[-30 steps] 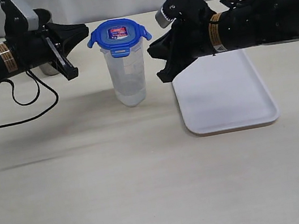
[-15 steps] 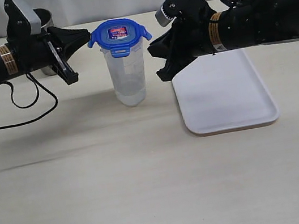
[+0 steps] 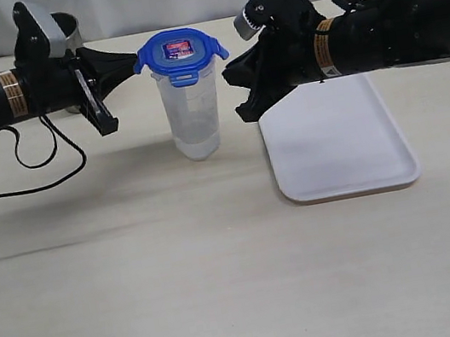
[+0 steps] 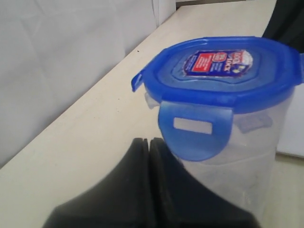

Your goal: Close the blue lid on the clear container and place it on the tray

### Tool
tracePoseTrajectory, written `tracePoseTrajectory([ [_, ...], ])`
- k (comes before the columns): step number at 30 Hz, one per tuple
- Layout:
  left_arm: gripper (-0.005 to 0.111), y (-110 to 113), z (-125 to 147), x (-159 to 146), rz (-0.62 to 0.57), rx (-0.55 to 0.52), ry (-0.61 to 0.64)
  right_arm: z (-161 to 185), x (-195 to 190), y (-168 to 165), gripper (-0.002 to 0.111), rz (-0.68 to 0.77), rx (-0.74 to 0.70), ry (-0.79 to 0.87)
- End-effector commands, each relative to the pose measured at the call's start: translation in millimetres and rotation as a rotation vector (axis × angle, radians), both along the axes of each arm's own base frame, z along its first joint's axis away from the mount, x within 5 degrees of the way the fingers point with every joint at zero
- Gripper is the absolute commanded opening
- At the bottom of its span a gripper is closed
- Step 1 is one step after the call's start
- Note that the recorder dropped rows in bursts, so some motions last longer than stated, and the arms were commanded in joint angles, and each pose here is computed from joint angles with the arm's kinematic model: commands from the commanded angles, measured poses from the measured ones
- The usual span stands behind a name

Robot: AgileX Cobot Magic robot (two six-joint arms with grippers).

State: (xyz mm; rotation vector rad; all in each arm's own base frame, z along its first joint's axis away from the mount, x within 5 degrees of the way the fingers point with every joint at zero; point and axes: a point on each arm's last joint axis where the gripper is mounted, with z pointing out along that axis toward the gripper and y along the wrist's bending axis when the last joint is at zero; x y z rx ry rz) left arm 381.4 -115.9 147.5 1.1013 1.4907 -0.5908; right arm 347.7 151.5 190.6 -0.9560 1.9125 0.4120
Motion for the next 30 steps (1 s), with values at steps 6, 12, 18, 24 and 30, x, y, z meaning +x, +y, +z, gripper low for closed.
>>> tracePoseTrajectory([
  [6, 0.0, -1, -2, -2, -0.022, 0.004, 0.026, 1, 1, 1, 0.004, -0.004, 0.001, -0.003],
  [12, 0.0, -2, -2, -3, -0.027, 0.007, 0.03, 1, 1, 1, 0.004, -0.004, 0.001, -0.003],
  [18, 0.0, 0, -2, -2, -0.013, 0.016, 0.031, 1, 1, 1, 0.004, -0.004, 0.001, -0.003],
  [24, 0.0, 3, 1, 5, 0.074, -0.018, 0.016, 1, 1, 1, 0.004, -0.004, 0.001, -0.003],
  [30, 0.0, 1, 5, 5, 0.062, -0.059, -0.005, 1, 1, 1, 0.004, -0.004, 0.001, -0.003],
])
